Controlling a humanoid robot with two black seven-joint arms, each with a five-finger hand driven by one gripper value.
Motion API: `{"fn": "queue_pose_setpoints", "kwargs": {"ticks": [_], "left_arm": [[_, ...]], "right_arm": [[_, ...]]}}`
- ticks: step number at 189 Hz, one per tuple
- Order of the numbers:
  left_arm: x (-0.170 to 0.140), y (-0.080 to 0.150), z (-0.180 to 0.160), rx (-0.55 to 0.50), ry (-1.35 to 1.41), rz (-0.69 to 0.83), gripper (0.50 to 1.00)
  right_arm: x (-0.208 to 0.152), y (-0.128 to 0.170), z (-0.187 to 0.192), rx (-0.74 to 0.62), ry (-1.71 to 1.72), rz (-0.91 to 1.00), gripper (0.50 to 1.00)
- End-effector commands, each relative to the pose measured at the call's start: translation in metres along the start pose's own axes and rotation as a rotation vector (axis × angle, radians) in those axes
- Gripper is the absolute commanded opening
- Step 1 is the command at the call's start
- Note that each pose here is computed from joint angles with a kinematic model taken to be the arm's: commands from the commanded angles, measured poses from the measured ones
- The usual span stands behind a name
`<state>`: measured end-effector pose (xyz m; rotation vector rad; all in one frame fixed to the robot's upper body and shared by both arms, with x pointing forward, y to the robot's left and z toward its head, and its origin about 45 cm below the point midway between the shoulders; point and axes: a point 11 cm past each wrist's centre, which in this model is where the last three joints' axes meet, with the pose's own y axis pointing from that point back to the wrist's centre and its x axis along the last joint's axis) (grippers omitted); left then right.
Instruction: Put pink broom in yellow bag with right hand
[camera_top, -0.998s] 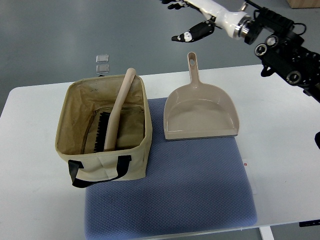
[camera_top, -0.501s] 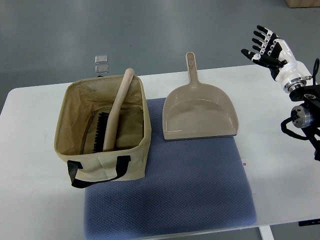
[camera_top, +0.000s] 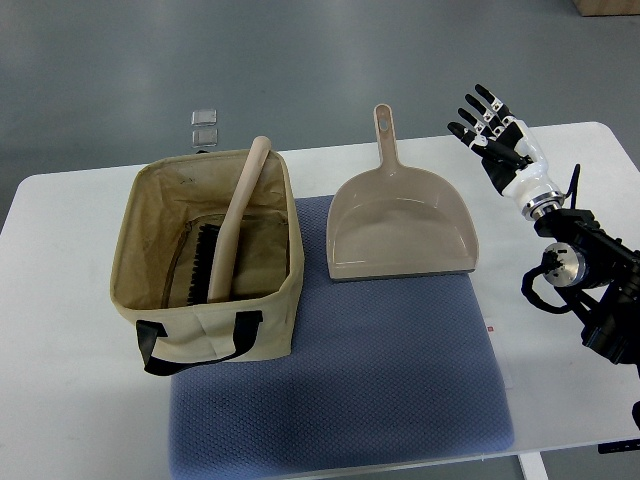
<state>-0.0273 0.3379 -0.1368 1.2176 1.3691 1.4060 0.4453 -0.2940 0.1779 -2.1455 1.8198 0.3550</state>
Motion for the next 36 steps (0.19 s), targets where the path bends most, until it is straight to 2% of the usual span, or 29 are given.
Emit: {"fn": "queue_pose_setpoints", "kwargs": {"ticks": [1, 36], "left_arm": [[0.0, 0.0, 0.0, 0.0, 0.0, 0.0, 1.0], [0.0, 0.0, 0.0, 0.0, 0.0, 0.0, 1.0]], "right_arm": [[0.0028, 0.0024, 0.0022, -0.004, 0.004, 0.011, 0.93], [0.0034, 0.0034, 0.0006, 0.025, 0.007, 0.027, 0.93]]}}
